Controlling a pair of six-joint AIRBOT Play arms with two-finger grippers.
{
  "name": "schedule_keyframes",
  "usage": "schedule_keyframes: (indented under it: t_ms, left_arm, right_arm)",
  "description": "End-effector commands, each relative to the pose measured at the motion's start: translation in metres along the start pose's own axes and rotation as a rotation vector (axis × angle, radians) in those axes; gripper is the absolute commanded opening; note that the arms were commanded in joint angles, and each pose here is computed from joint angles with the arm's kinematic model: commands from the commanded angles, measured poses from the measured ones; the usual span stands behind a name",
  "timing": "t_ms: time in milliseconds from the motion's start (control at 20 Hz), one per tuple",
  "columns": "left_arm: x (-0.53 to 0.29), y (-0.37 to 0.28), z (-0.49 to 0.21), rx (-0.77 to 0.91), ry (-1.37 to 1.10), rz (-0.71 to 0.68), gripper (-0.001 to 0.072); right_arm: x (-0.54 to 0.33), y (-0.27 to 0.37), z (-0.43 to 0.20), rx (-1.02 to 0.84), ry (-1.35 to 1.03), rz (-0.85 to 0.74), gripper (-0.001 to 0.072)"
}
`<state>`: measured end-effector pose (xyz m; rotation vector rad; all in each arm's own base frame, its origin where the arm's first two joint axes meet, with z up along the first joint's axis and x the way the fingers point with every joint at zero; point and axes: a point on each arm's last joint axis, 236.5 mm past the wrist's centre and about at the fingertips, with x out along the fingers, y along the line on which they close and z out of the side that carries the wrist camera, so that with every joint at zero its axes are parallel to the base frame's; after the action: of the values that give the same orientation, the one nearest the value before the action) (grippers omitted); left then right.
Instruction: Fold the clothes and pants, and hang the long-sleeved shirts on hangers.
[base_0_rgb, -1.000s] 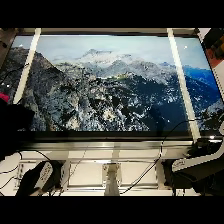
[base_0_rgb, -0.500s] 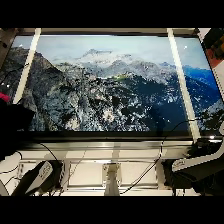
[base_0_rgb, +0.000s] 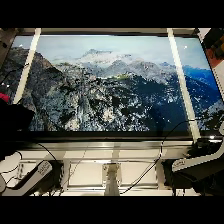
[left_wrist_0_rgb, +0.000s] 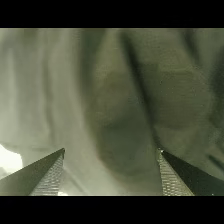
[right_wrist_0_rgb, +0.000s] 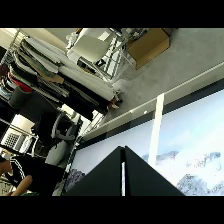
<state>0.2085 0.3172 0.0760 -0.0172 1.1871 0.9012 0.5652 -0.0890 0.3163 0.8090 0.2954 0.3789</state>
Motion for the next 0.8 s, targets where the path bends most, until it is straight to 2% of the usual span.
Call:
schedule_keyframes:
  t_ms: [0,400,450,500,550,600,650,750]
  left_arm:
    - [0.015,0.006,0.0,-0.074,0.003,-0.012,0.0655]
    - [0.053,-0.027,0.004,-0.071,0.036,-0.093,0.065]
    - [0.057,-0.034,0.002,-0.083,0.05,-0.118,0.0607]
    - [0.059,-0.04,0.001,-0.093,0.058,-0.136,0.0481]
    - [0.059,-0.044,0.001,-0.101,0.059,-0.152,0.0314]
    - [0.058,-0.046,0.001,-0.103,0.061,-0.157,0.0097]
    - [0.056,-0.048,0.0,-0.097,0.063,-0.159,0.0006]
    - [0.048,-0.052,0.0,-0.086,0.063,-0.164,0.0006]
  right_arm:
    - [0.0,0.0,0.0,0.0,0.0,0.0,0.0022]
    - [0.0,0.0,0.0,0.0,0.0,0.0,0.0022]
    - [0.0,0.0,0.0,0.0,0.0,0.0,0.0022]
    - [0.0,0.0,0.0,0.0,0.0,0.0,0.0022]
    - [0.0,0.0,0.0,0.0,0.0,0.0,0.0022]
    - [0.0,0.0,0.0,0.0,0.0,0.0,0.0022]
    - [0.0,0.0,0.0,0.0,0.0,0.0,0.0022]
    - [0.0,0.0,0.0,0.0,0.0,0.0,0.0022]
